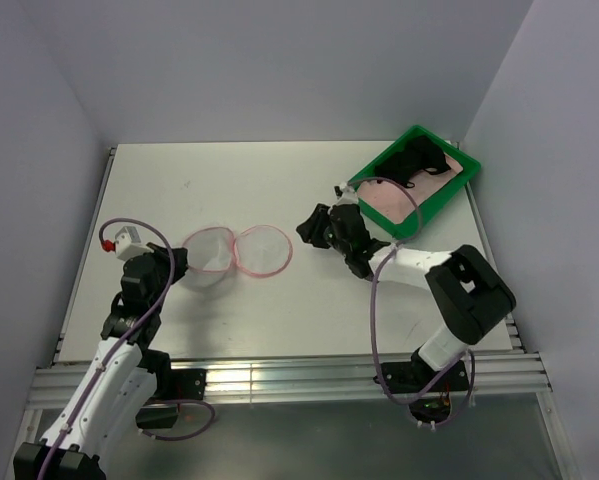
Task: Place the bra in the laundry bag and zip it closed
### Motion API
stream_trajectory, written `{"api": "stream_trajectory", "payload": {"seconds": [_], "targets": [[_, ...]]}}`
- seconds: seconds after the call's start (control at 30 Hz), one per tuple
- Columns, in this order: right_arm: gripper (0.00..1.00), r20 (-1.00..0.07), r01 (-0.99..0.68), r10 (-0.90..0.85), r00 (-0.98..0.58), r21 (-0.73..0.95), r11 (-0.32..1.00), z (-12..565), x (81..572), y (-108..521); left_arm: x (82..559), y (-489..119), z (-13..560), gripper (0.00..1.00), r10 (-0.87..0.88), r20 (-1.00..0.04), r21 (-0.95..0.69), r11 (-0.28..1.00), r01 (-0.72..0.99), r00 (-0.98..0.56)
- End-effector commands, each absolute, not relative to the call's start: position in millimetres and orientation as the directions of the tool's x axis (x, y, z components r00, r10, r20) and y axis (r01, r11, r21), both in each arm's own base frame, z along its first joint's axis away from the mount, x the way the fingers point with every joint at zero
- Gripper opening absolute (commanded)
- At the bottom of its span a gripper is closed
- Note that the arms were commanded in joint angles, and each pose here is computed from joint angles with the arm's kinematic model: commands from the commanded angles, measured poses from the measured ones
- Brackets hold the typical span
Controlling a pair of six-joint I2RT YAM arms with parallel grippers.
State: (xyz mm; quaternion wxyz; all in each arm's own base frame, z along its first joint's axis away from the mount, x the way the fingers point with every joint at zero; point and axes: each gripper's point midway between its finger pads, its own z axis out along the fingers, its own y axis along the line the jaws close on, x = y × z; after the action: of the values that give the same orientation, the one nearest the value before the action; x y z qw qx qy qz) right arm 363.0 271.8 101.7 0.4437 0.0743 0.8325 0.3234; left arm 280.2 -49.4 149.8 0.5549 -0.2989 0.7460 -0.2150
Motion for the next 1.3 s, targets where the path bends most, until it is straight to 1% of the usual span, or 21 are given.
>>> {"api": "stream_trajectory", "payload": {"seconds": [0.0, 0.03, 0.07, 0.1, 0.17, 0.2, 0.27, 0.3, 0.33, 0.4, 0.43, 0.5, 0.53, 0.6, 0.63, 0.67, 0.8, 1.0, 1.13, 1.23, 1.27], "targets": [[0.44, -0.772, -0.175, 0.372, -0.516, 0.52, 0.836, 136.4, 371.0, 246.5, 279.2, -48.4, 155.0, 0.1, -0.693, -0.694, -0.662, 0.721, -0.205, -0.194], [0.45, -0.775, -0.147, 0.352, -0.525, 0.49, 0.859, 141.8, 375.6, 236.2, 279.7, -48.3, 163.0, 0.21, -0.694, -0.696, -0.667, 0.719, -0.194, -0.183], [0.46, -0.785, -0.105, 0.364, -0.501, 0.473, 0.875, 152.1, 388.0, 215.0, 279.4, -48.5, 167.0, 0.29, -0.695, -0.696, -0.669, 0.719, -0.19, -0.181], [0.46, -0.795, -0.082, 0.347, -0.498, 0.441, 0.894, 156.3, 393.7, 201.4, 279.7, -49.2, 172.7, 0.44, -0.698, -0.695, -0.674, 0.717, -0.181, -0.176], [0.46, -0.808, -0.011, 0.343, -0.479, 0.396, 0.918, 167.9, 406.9, 172.6, 279.0, -53.6, 192.6, 0.58, -0.701, -0.693, -0.687, 0.713, -0.139, -0.167], [0.46, -0.827, 0.08, 0.35, -0.44, 0.352, 0.932, 169.9, 418.8, 138.9, 278.7, -55.4, 200.1, 0.68, -0.7, -0.694, -0.691, 0.713, -0.121, -0.165], [0.46, -0.841, 0.168, 0.344, -0.418, 0.301, 0.939, 171.4, 430.8, 106.5, 275.3, -60.5, 224.5, 0.77, -0.699, -0.698, -0.7, 0.712, -0.062, -0.155], [0.46, -0.849, 0.262, 0.355, -0.391, 0.268, 0.927, 169.0, 438.0, 72.8, 272.8, -62.6, 230.2, 0.8, -0.695, -0.701, -0.698, 0.715, -0.046, -0.162], [0.49, -0.854, 0.301, 0.363, -0.373, 0.259, 0.918, 175.9, 446.1, 58.1, 269.6, -64.6, 249.5, 0.85, -0.693, -0.707, -0.699, 0.715, -0.005, -0.143], [0.51, -0.847, 0.388, 0.38, -0.372, 0.23, 0.893, 163.5, 460.2, 28.7, 262.5, -73.8, 265.4, 0.88, -0.67, -0.724, -0.686, 0.725, 0.063, -0.166], [0.51, -0.85, 0.425, 0.406, -0.337, 0.247, 0.871, 173.6, 471.9, 6.5, 258.4, -75.1, 280.6, 0.89, -0.662, -0.732, -0.679, 0.729, 0.09, -0.158], [0.56, -0.837, 0.462, 0.428, -0.34, 0.248, 0.852, 161.8, 486.2, -10.5, 249.7, -86.3, 288.7, 0.89, -0.613, -0.763, -0.644, 0.748, 0.159, -0.204], [0.59, -0.846, 0.475, 0.438, -0.305, 0.264, 0.839, 175.0, 499.0, -23.4, 246.9, -89.9, 299.6, 0.89, -0.593, -0.777, -0.627, 0.755, 0.19, -0.21], [0.65, -0.827, 0.489, 0.446, -0.341, 0.249, 0.836, 155.7, 514.8, -30.3, 240.8, -101.1, 300.8, 0.9, -0.511, -0.819, -0.57, 0.78, 0.26, -0.261], [0.67, -0.829, 0.476, 0.451, -0.33, 0.267, 0.838, 164.4, 527.2, -30.7, 238.9, -104.8, 299.0, 0.9, -0.477, -0.827, -0.552, 0.788, 0.271, -0.298], [0.69, -0.808, 0.468, 0.461, -0.367, 0.268, 0.842, 145.8, 535.5, -29.9, 237.6, -106.7, 295.6, 0.89, -0.424, -0.851, -0.51, 0.808, 0.296, -0.311], [0.69, -0.767, 0.471, 0.528, -0.364, 0.337, 0.815, 130.3, 561.3, -50.6, 229.7, -112.4, 281.9, 0.89, -0.307, -0.876, -0.438, 0.828, 0.35, -0.371], [0.68, -0.72, 0.489, 0.607, -0.337, 0.417, 0.766, 116.7, 582.1, -73.6, 228.6, -108.5, 275.3, 0.88, -0.319, -0.889, -0.427, 0.834, 0.348, -0.328], [0.64, -0.701, 0.442, 0.62, -0.353, 0.46, 0.77, 117.1, 600.6, -70.5, 231.6, -109.1, 277.9, 0.87, -0.315, -0.893, -0.421, 0.837, 0.349, -0.322], [0.56, -0.699, 0.386, 0.615, -0.365, 0.487, 0.783, 119.4, 608.9, -64.1, 232.6, -111.1, 273.8, 0.86, -0.31, -0.889, -0.425, 0.834, 0.352, -0.338], [0.45, -0.703, 0.375, 0.61, -0.366, 0.488, 0.788, 120.4, 609.6, -63.0, 233.4, -110.8, 273.1, 0.86, -0.31, -0.888, -0.425, 0.836, 0.348, -0.34]]}}
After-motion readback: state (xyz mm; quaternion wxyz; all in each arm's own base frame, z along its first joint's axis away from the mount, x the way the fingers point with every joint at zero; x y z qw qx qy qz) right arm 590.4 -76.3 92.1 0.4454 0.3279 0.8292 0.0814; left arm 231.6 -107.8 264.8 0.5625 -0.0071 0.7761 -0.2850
